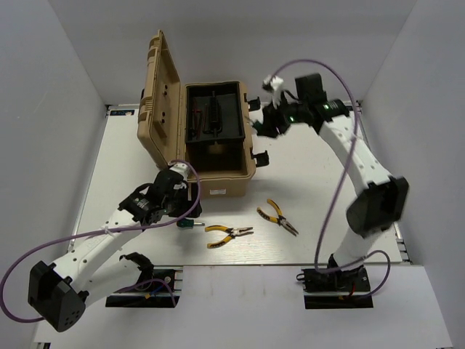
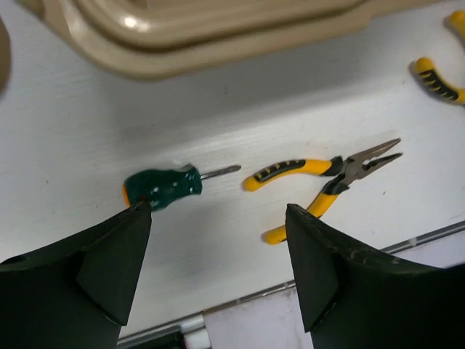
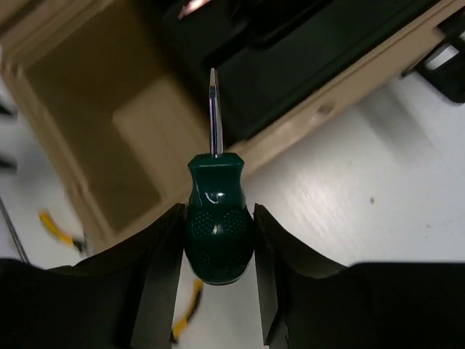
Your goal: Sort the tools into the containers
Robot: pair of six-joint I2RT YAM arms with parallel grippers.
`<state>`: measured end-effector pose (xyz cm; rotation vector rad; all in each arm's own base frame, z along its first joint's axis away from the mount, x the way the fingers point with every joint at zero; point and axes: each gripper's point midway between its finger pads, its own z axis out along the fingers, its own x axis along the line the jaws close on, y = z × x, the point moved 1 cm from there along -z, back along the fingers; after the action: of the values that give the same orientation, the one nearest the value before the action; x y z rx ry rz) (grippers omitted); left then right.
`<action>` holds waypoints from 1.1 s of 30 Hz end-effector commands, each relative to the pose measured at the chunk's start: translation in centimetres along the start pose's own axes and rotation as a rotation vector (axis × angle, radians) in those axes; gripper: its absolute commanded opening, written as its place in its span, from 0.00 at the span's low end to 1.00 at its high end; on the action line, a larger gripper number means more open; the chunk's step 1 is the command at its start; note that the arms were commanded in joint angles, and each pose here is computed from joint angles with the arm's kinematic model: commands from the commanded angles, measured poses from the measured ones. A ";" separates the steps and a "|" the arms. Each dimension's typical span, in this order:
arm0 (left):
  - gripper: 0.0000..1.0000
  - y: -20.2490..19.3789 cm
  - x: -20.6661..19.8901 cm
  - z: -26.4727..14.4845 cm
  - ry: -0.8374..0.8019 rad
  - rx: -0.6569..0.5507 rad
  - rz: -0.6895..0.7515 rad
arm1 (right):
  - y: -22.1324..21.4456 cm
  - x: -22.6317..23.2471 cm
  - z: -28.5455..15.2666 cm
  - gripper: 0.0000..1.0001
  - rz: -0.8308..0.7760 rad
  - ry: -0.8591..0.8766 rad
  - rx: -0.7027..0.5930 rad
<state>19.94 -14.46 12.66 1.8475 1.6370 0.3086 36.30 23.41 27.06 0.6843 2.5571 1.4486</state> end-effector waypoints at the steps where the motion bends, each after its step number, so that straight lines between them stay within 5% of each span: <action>1: 0.84 -1.4 1.2 -1.2 0.056 0.049 -0.025 | 8.8 -2.8 2.2 0.00 0.247 -0.109 -0.223; 7: 0.87 -2.0 2.0 -1.8 0.114 0.110 -0.016 | 12.9 -6.2 8.7 0.00 0.363 -0.181 -0.333; 14: 0.88 -2.8 2.3 -1.3 0.163 0.153 -0.083 | 10.8 -7.9 14.0 0.00 0.474 -0.187 -0.308; 19: 0.88 -3.2 1.0 0.0 0.100 0.092 -0.258 | 8.6 -7.6 15.5 0.01 0.484 -0.155 -0.261; 23: 0.89 -2.9 0.4 0.1 0.047 0.028 -0.360 | 8.2 -7.1 14.6 0.32 0.460 -0.135 -0.249; 26: 0.89 -2.2 0.0 0.0 0.029 0.003 -0.388 | 8.7 -6.1 13.4 0.46 0.423 -0.115 -0.261; 33: 0.89 -1.8 -0.5 -0.2 0.008 0.007 -0.352 | 8.9 -5.1 12.3 0.54 0.404 -0.104 -0.256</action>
<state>17.87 -14.30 10.75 1.5523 1.9573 0.1711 48.29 35.16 22.78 1.3681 2.2405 1.6679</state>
